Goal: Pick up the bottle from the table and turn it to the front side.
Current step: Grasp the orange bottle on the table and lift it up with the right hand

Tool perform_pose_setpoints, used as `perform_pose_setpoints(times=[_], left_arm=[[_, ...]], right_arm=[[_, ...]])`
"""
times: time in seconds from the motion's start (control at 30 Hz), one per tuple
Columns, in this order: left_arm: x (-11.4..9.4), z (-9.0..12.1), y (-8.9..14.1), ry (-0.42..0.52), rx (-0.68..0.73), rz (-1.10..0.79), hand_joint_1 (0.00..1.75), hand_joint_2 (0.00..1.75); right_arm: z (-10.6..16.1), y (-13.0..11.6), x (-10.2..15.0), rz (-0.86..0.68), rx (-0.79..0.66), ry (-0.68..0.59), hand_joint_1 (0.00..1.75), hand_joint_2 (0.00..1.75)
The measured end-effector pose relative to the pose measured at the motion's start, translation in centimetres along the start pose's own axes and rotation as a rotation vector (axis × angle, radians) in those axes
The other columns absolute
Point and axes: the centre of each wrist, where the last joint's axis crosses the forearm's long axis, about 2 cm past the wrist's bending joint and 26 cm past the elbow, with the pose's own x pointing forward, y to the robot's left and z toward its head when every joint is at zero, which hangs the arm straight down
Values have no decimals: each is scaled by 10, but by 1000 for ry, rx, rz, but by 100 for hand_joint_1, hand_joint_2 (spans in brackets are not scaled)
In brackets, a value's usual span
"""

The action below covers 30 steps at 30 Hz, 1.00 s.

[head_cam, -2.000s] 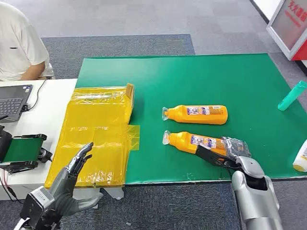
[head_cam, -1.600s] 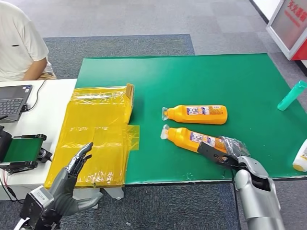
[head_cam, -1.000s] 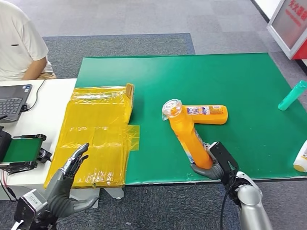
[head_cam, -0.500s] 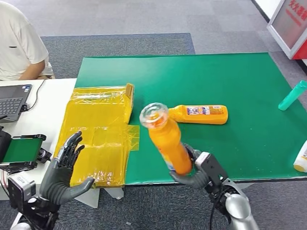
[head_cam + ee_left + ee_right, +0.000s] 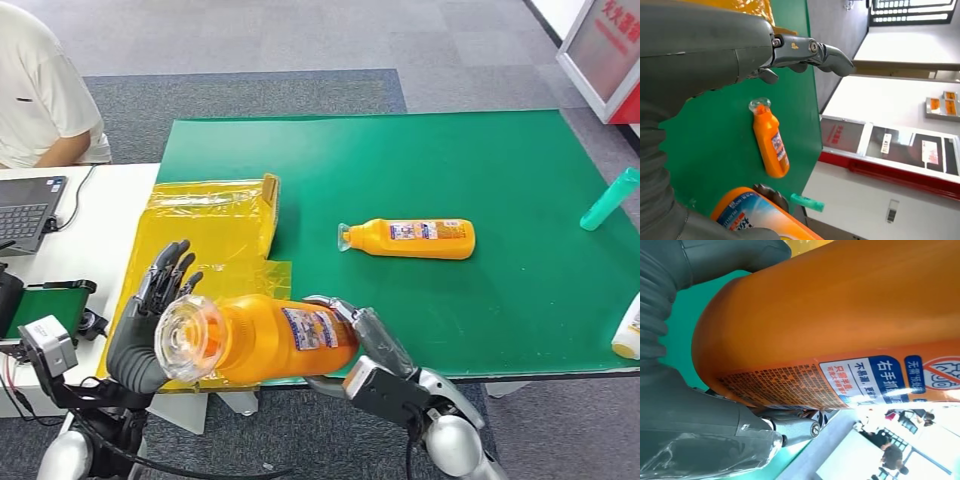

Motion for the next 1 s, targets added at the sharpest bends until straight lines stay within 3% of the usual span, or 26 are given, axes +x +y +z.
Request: perform_pose_setpoints(times=[0.2,0.4,0.6,1.0], left_arm=[[11,-24,-12,-66,-123,-5,0,175],[12,-37,-33,-45,-275,-93,0,175],[4,-35,-46,-17,-393,-166,0,175],[4,-38,-45,-12,-428,-289,0,175]], right_arm=[[-23,-10,27,127,1,-85,175,175],[-44,-20,41,194,-25,-125,175,175],[-51,-22,37,205,-29,-118,175,175],[-53,-19,28,185,-23,-78,175,175]])
